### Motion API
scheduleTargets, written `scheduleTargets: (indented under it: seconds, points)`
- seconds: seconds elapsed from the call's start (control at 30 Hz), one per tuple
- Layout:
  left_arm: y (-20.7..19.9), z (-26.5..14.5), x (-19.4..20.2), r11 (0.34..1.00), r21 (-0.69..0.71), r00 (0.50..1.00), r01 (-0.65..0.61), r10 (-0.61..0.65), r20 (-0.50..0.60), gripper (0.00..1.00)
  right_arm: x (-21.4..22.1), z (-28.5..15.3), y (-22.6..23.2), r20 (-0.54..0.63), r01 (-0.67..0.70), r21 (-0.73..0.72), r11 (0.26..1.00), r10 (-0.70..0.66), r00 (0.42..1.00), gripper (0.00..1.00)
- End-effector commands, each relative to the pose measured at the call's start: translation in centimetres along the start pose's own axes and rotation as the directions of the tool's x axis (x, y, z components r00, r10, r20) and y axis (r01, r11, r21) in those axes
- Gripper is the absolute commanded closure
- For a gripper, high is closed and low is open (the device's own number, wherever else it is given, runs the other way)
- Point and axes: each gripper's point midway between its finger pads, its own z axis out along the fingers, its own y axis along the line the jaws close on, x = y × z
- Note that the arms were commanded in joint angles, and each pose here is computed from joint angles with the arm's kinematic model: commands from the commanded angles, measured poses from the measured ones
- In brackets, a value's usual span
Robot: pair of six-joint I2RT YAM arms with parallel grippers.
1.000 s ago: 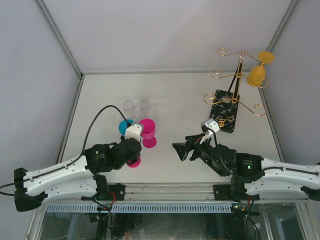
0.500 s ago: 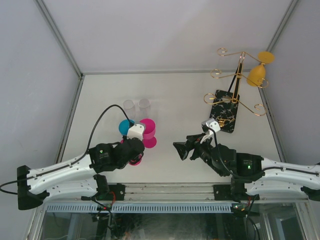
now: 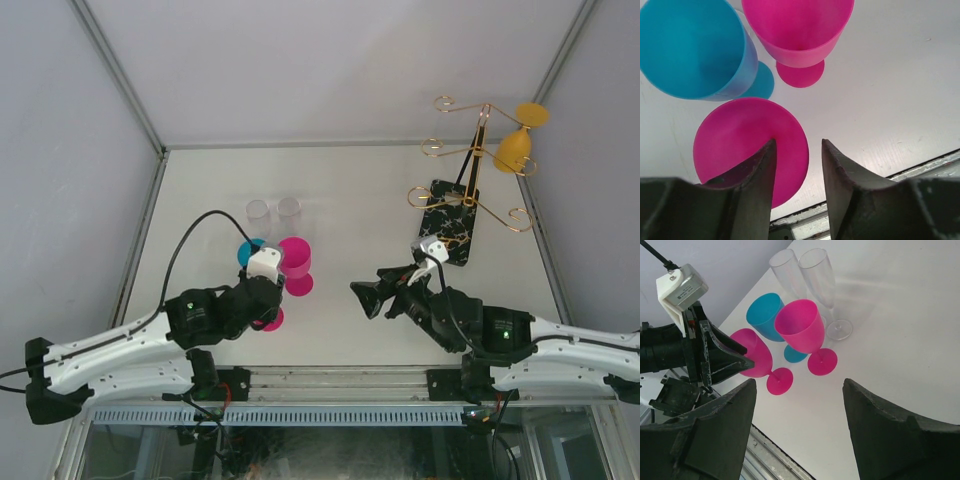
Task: Take the wine glass off the wine glass rack
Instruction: Place the wine glass at the center of the board.
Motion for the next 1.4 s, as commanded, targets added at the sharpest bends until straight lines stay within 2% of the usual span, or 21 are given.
scheduleTargets:
  seconds: [0.0, 0.27, 0.33, 0.47, 0.57, 0.67, 0.83, 0.93, 1.1, 1.23, 1.3, 1.37]
  points:
    - [-0.7, -2.0, -3.5, 0.995, 0.069, 0.992, 0.077, -0.083, 0.096, 0.50, -2.6, -0.5, 0.9, 0.052, -0.006, -0.044, 0.999, 0.009, 0.999, 0.30]
    - [-0.7, -5.6, -6.9, 0.972, 0.201, 0.968, 0.124, -0.163, 0.192, 0.12, -5.2, -0.9, 2.7, 0.077, 0.131, -0.112, 0.985, -0.123, 0.989, 0.30]
    - [-0.5, -6.7, -7.8, 0.961, 0.245, 0.959, 0.127, -0.182, 0.216, 0.06, -6.5, -1.2, 3.3, 0.101, 0.172, -0.136, 0.976, -0.159, 0.982, 0.30]
    - [1.1, -7.9, -9.0, 0.949, 0.271, 0.942, 0.160, -0.229, 0.246, 0.01, -8.6, -1.6, 3.7, 0.148, 0.250, -0.138, 0.958, -0.229, 0.962, 0.30]
    - [2.6, -7.9, -9.2, 0.949, 0.249, 0.935, 0.193, -0.255, 0.248, 0.00, -10.4, -1.8, 3.8, 0.191, 0.311, -0.124, 0.942, -0.285, 0.939, 0.30]
    - [5.4, -8.1, -8.9, 0.953, 0.165, 0.923, 0.253, -0.289, 0.255, 0.00, -12.4, -2.0, 3.7, 0.219, 0.350, -0.091, 0.932, -0.324, 0.920, 0.27]
    - [8.5, -9.3, -8.2, 0.934, 0.093, 0.879, 0.345, -0.356, 0.317, 0.00, -15.0, -1.9, 2.1, 0.211, 0.412, 0.014, 0.911, -0.405, 0.889, 0.21]
    - [10.8, -9.7, -7.6, 0.897, 0.001, 0.836, 0.442, -0.413, 0.362, 0.00, -17.7, -2.4, 0.3, 0.212, 0.329, 0.079, 0.941, -0.339, 0.917, 0.20]
    - [10.6, -9.6, -7.3, 0.872, 0.041, 0.800, 0.488, -0.465, 0.378, 0.00, -21.5, -3.4, -3.5, 0.224, 0.225, 0.183, 0.957, -0.264, 0.938, 0.21]
    - [10.8, -9.4, -6.8, 0.889, 0.025, 0.818, 0.458, -0.432, 0.379, 0.00, -23.3, -4.0, -6.9, 0.196, 0.172, 0.295, 0.940, -0.235, 0.952, 0.21]
    - [12.0, -9.1, -6.1, 0.905, -0.056, 0.844, 0.421, -0.369, 0.389, 0.00, -23.9, -4.1, -8.6, 0.169, 0.149, 0.344, 0.927, -0.218, 0.961, 0.21]
    - [13.8, -9.3, -5.4, 0.888, -0.148, 0.845, 0.435, -0.345, 0.408, 0.00, -24.4, -4.3, -10.5, 0.148, 0.115, 0.394, 0.912, -0.187, 0.971, 0.21]
